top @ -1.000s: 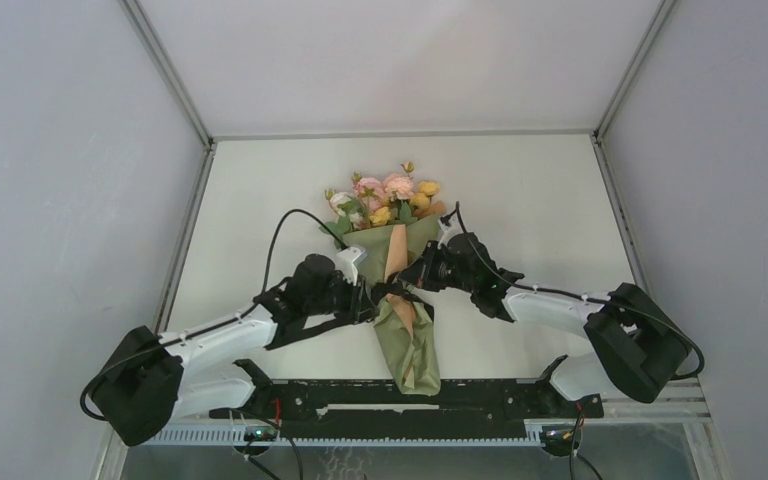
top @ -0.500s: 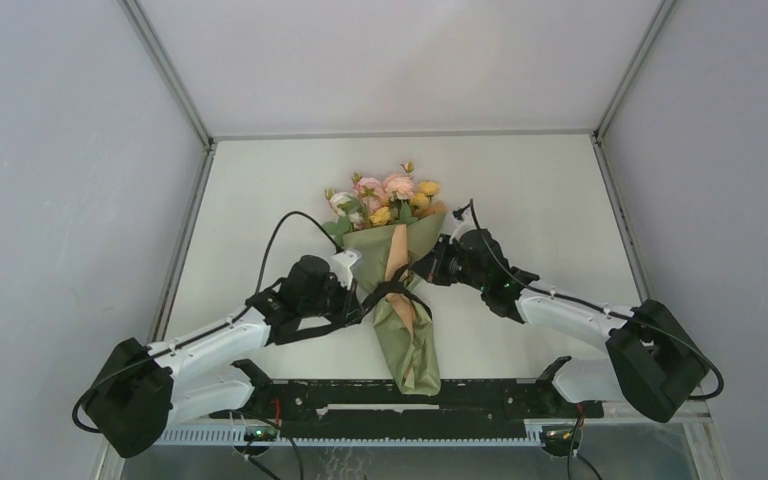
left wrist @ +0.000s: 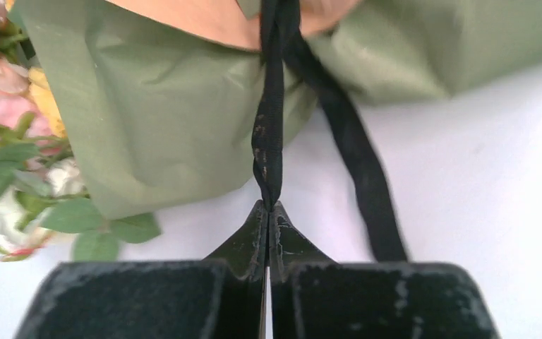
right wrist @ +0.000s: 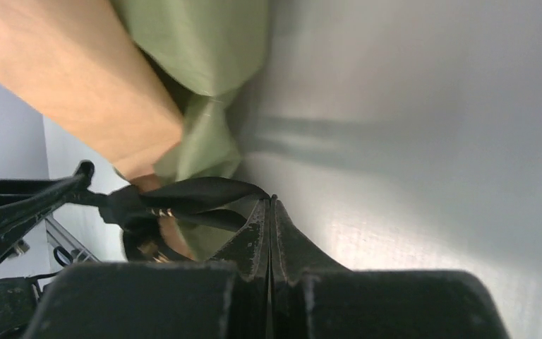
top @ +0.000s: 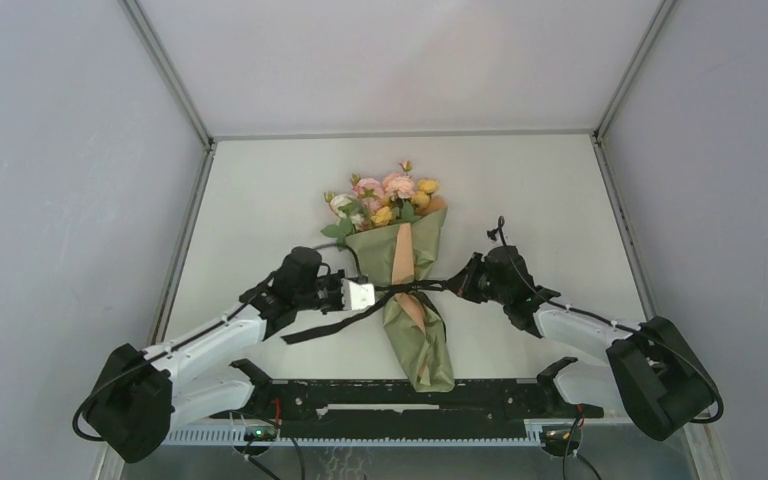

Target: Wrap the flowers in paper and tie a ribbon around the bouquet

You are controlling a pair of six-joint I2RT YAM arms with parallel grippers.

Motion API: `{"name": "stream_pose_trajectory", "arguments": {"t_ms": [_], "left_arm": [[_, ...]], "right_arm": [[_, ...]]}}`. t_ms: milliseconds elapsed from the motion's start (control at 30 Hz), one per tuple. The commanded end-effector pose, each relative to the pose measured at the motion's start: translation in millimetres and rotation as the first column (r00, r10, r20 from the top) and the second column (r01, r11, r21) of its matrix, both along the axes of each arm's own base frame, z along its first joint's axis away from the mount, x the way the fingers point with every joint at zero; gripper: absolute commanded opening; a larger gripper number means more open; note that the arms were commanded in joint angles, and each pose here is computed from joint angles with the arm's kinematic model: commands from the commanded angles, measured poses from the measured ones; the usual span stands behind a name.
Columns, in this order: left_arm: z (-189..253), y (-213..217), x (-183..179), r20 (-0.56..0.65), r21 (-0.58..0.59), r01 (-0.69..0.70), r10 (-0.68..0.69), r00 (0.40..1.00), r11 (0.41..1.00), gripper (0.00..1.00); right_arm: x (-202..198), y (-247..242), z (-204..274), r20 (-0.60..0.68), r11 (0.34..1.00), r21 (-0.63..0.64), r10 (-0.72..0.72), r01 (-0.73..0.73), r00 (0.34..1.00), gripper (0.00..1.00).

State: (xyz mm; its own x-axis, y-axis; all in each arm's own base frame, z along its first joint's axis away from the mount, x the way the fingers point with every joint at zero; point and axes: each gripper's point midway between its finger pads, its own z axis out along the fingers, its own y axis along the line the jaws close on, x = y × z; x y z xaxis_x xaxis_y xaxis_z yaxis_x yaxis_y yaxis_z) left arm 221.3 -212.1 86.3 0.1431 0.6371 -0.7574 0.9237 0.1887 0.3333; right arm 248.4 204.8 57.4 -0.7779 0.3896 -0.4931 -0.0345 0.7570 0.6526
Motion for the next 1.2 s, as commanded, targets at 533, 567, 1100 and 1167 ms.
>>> {"name": "stream_pose_trajectory", "arguments": {"t_ms": [533, 567, 1100, 1167], "left_arm": [[-66.3, 82.0, 13.4, 0.228, 0.435, 0.155, -0.275, 0.934, 0.887, 0.0], [-65.3, 83.1, 14.6, 0.227, 0.435, 0.152, -0.271, 0.935, 0.887, 0.0], [-61.1, 106.4, 24.6, 0.248, 0.493, 0.112, -0.263, 0.932, 0.863, 0.0], [-61.0, 107.0, 24.6, 0.247, 0.489, 0.11, -0.258, 0.934, 0.866, 0.0]], "right_arm": [[-6.7, -32.1, -37.2, -0.106, 0.993, 0.081, -0.073, 0.081, 0.992, 0.0], [-9.0, -34.2, -40.7, -0.118, 0.992, 0.085, -0.08, 0.091, 0.99, 0.0], [-20.3, -37.2, -57.8, -0.172, 0.993, 0.081, -0.074, 0.089, 0.982, 0.0], [-21.4, -36.6, -58.9, -0.178, 0.992, 0.086, -0.072, 0.088, 0.981, 0.0]]}}
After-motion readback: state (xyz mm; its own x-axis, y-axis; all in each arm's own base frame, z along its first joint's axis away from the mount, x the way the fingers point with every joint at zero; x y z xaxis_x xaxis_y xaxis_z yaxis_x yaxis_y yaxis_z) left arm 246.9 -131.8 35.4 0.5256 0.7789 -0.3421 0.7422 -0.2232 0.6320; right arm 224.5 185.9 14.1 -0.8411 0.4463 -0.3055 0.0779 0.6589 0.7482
